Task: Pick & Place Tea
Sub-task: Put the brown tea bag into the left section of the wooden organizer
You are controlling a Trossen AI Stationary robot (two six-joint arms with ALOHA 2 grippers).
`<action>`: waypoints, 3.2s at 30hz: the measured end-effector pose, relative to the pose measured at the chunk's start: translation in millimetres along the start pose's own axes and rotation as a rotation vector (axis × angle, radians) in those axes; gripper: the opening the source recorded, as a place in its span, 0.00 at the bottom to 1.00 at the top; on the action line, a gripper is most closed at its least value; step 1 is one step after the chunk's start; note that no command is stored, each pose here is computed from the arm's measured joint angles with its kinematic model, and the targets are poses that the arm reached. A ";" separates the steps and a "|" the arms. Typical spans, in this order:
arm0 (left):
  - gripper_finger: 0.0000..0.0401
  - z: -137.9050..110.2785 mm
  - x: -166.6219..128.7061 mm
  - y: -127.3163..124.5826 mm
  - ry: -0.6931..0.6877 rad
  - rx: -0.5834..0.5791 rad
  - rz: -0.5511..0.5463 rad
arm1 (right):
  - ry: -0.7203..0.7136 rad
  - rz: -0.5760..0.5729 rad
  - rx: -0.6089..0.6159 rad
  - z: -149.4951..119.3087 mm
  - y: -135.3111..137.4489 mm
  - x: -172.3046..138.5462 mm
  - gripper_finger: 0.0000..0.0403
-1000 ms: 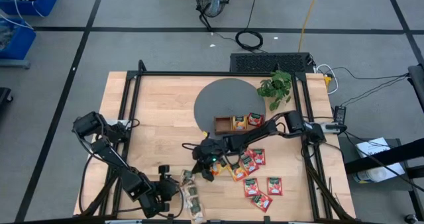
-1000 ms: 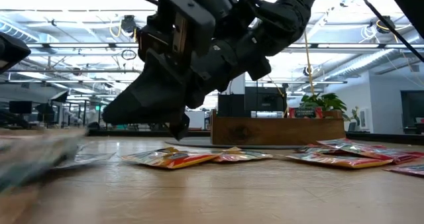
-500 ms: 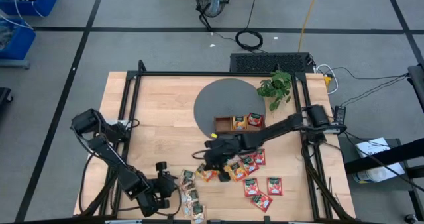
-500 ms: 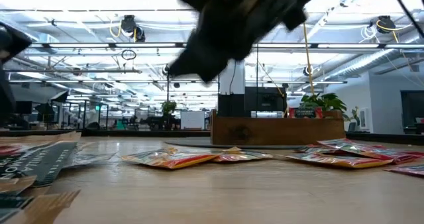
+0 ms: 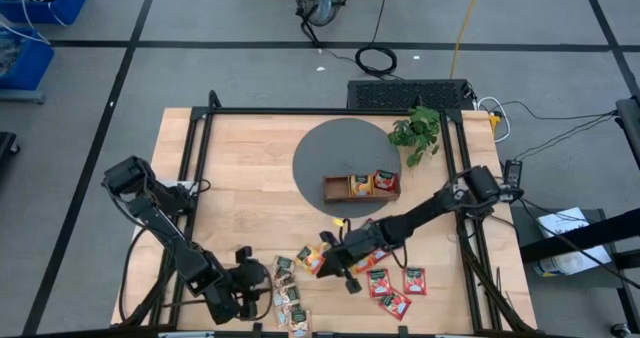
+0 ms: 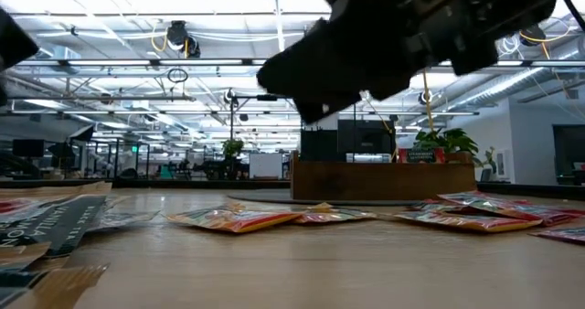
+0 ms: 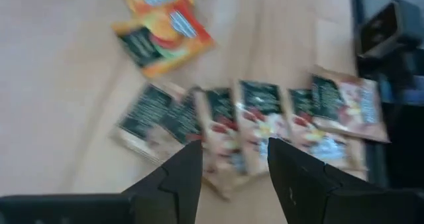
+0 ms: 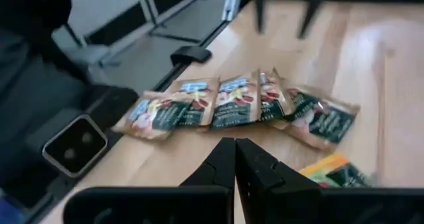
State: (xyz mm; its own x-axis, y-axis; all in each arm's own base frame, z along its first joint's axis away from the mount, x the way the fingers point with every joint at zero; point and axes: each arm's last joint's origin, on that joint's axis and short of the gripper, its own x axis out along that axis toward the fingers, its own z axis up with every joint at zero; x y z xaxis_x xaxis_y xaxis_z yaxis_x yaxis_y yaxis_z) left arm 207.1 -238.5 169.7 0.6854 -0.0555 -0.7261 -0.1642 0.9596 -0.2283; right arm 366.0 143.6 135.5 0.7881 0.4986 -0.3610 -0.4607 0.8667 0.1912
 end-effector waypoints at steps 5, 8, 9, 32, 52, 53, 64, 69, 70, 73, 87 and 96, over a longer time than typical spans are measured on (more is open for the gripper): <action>0.43 -9.4 1.8 -9.7 0.079 -0.012 -0.096 | 0.050 0.057 0.157 -15.5 -13.4 15.2 0.08; 0.43 -17.1 3.3 -12.9 0.109 -0.070 -0.104 | 0.079 0.106 0.274 -22.1 -22.4 25.7 0.14; 0.43 -20.8 5.9 -13.9 0.126 -0.085 -0.104 | 0.082 0.122 0.312 -23.0 -25.5 29.7 0.16; 0.43 -22.5 54.7 -10.8 0.124 -0.076 -0.126 | 0.189 0.106 0.482 -29.5 -26.3 60.4 0.32; 0.43 -20.6 55.9 -8.8 0.090 -0.029 -0.101 | 0.264 0.051 0.505 -38.8 -28.7 58.7 0.32; 0.43 -20.5 55.9 -8.8 0.088 -0.027 -0.100 | 0.281 0.049 0.516 -40.3 -30.6 57.8 0.32; 0.43 -21.5 54.9 -9.6 0.064 -0.007 -0.089 | 0.370 -0.024 0.547 -37.3 -48.5 43.6 0.32; 0.43 -21.3 54.8 -9.4 0.047 0.002 -0.078 | 0.363 -0.022 0.520 -23.8 -48.5 35.6 0.32; 0.43 -21.3 54.8 -9.4 0.046 0.002 -0.077 | 0.369 -0.024 0.526 -23.2 -47.8 34.9 0.32; 0.43 -20.8 54.8 -9.1 0.031 0.002 -0.066 | 0.397 0.003 0.543 -25.0 -41.7 35.4 0.32; 0.43 -19.6 54.8 -8.4 -0.012 0.004 -0.037 | 0.341 0.015 0.543 -21.7 -14.2 44.4 0.35; 0.43 -19.4 54.8 -8.3 -0.019 0.031 -0.033 | 0.309 -0.018 0.611 -36.5 -23.8 54.1 0.40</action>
State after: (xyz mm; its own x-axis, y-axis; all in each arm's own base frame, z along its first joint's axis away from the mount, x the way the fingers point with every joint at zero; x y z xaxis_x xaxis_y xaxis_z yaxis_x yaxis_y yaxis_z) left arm 232.2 -254.9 119.2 0.7032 -0.0824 -0.7062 -0.1194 0.9655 -0.2315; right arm 404.8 149.4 78.1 0.5992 0.5351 -0.5955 -0.0637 0.7733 0.6309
